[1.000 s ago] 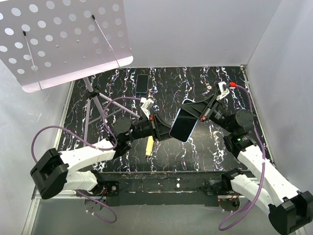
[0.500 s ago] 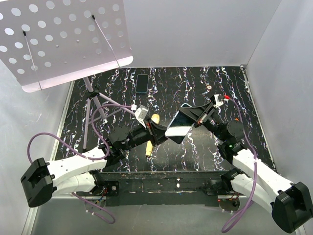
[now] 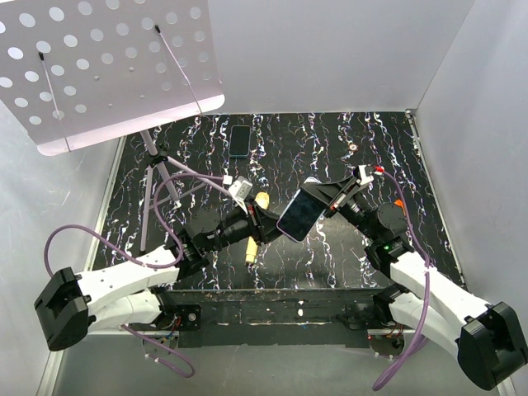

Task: Take the phone out of the phone case
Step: Remove the phone case from the phone.

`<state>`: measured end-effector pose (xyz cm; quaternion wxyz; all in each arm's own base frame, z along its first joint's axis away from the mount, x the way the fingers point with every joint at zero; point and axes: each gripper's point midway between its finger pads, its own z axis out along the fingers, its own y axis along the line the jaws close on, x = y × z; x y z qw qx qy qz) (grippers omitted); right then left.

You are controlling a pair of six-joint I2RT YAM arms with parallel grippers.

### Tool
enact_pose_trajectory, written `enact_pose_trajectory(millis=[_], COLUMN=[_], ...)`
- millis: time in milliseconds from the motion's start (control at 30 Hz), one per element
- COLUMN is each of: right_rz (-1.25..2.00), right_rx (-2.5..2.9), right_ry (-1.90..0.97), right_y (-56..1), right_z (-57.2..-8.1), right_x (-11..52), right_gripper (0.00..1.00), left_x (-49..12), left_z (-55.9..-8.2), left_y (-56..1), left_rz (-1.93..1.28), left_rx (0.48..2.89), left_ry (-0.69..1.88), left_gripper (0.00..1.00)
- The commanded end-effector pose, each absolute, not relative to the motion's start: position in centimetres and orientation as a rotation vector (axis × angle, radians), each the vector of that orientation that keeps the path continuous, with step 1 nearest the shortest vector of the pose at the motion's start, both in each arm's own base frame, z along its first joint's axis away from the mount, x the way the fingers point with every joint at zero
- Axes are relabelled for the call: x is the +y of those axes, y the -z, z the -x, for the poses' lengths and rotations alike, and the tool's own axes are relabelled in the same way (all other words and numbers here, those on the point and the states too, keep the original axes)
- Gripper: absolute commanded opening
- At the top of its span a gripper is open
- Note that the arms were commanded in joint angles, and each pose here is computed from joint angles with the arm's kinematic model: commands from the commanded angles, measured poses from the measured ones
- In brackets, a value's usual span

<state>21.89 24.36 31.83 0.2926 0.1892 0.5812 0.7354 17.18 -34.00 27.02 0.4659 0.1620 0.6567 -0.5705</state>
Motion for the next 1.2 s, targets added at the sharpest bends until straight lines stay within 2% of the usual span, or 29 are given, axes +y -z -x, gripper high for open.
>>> enact_pose_trajectory(millis=[0, 100, 167, 233, 267, 300, 467, 600, 833, 967, 1167], right_rz=[-0.315, -0.257, -0.225, -0.192, -0.183, -0.179, -0.173, -0.137, -0.053, -0.030, 0.004], right_rx=[1.442, 1.494, 1.522, 1.553, 1.574, 1.598, 1.669, 1.693, 1.720, 1.721, 1.694], right_ry=[-2.096, -2.001, -1.927, -1.849, -1.798, -1.743, -1.482, -1.402, -1.467, -1.513, -1.578], right_y=[-36.8, -35.9, -35.5, -35.1, -34.8, -34.3, -33.2, -33.5, -33.4, -33.5, -34.1], right_z=[-18.8, -18.8, -18.9, -18.8, -18.8, -19.0, -19.6, -19.7, -19.4, -19.1, -18.4], right_x=[23.9, 23.8, 23.6, 23.3, 23.2, 22.9, 21.1, 20.7, 22.1, 22.7, 23.1], right_gripper=[0.01, 0.01, 0.01, 0.01, 0.01, 0.01, 0.01, 0.01, 0.01, 0.01, 0.01], left_x=[-31.5, -30.3, -29.6, -28.7, -28.2, -27.9, -26.0, -26.0, -29.3, -30.6, -31.5], left_z=[-18.4, -16.8, -15.8, -15.4, -14.9, -14.4, -12.4, -10.9, -9.4, -9.7, -10.2], left_y=[-23.4, -23.4, -23.1, -23.1, -23.1, -23.3, -24.8, -26.5, -31.8, -32.4, -30.8], left_rz=[-0.346, -0.380, -0.436, -0.480, -0.515, -0.558, -0.672, -0.677, -0.520, -0.440, -0.368], left_rx=[1.820, 1.812, 1.815, 1.848, 1.864, 1.868, 1.846, 1.828, 1.698, 1.681, 1.757], left_ry=[1.253, 1.279, 1.275, 1.241, 1.224, 1.216, 1.184, 1.282, 1.727, 1.872, 1.931], left_gripper=[0.28, 0.52, 0.65, 0.73, 0.80, 0.82, 0.81, 0.72, 0.75, 0.67, 0.59])
